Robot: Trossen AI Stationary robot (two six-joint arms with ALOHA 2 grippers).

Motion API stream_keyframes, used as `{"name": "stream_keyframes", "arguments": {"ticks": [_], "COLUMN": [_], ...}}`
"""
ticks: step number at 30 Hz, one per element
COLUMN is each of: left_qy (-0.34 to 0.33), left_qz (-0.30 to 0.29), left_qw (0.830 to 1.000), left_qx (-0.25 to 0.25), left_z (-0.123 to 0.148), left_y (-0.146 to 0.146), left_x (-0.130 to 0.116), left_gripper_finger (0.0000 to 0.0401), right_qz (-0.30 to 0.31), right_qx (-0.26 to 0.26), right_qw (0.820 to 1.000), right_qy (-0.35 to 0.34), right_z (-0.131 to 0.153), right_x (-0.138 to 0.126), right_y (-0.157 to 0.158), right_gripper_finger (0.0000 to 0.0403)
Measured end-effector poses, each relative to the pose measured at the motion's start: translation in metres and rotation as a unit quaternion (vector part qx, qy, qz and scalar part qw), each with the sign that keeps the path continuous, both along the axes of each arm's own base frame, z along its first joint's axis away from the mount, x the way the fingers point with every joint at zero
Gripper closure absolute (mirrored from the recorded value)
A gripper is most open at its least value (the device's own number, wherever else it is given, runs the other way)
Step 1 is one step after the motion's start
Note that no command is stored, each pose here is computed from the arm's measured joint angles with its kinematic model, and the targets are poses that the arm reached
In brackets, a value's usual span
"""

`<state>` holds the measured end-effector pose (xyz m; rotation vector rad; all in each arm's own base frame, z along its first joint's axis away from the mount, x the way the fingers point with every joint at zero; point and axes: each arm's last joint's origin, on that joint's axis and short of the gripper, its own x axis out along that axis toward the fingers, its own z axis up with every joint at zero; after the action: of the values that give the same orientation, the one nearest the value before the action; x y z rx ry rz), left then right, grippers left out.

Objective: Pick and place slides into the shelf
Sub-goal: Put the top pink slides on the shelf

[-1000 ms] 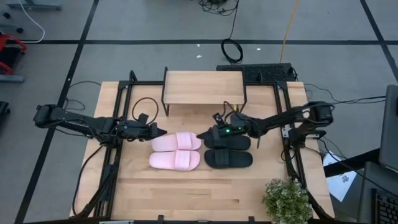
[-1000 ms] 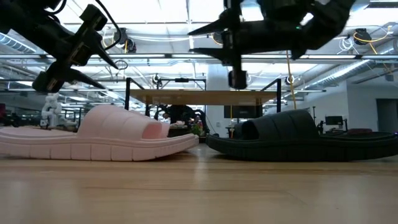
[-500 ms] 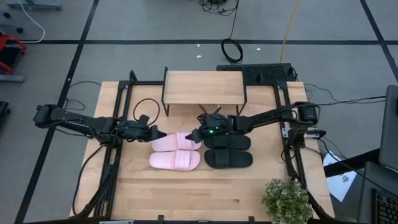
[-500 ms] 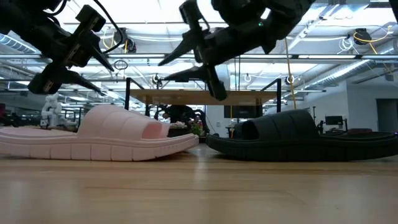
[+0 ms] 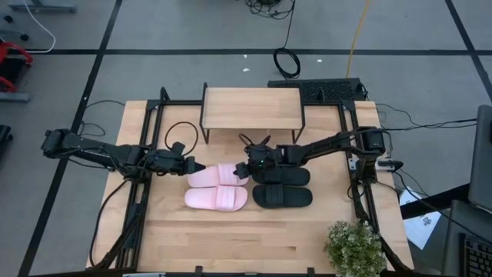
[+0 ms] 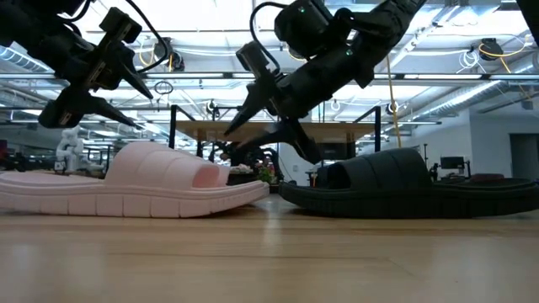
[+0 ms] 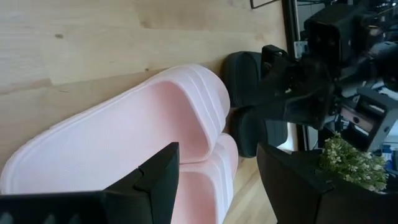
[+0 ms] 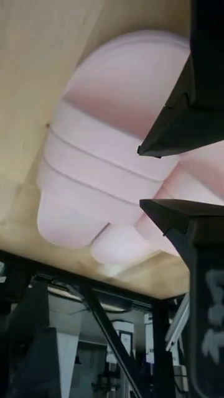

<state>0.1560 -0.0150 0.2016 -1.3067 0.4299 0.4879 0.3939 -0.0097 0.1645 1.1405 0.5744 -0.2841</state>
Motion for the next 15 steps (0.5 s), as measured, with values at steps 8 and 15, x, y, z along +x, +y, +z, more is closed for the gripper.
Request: {"name": "stream_keyframes", "arguments": {"ticks": [8,15], "left_qy": [0.000,-0.001], "left_qz": [0.000,0.000], "left_qw": [1.000,1.000], "left_qx": [0.000,0.000], "left_z": [0.000,0.000], "left_y": [0.000,0.000], "left_x": [0.000,0.000], "left_gripper_finger": [0.0192,0.0192], "right_qz": [-0.009,-0.016], "right_qx": [-0.011,-0.015], "right_qw": [1.000,1.000], "right_qy": [0.014,0.008], "right_z": [-0.002,-0.001], "right_x": [-0.002,-0.001], "right_y": [-0.003,-0.011], "right_gripper_finger": [0.0294,0.0294]}}
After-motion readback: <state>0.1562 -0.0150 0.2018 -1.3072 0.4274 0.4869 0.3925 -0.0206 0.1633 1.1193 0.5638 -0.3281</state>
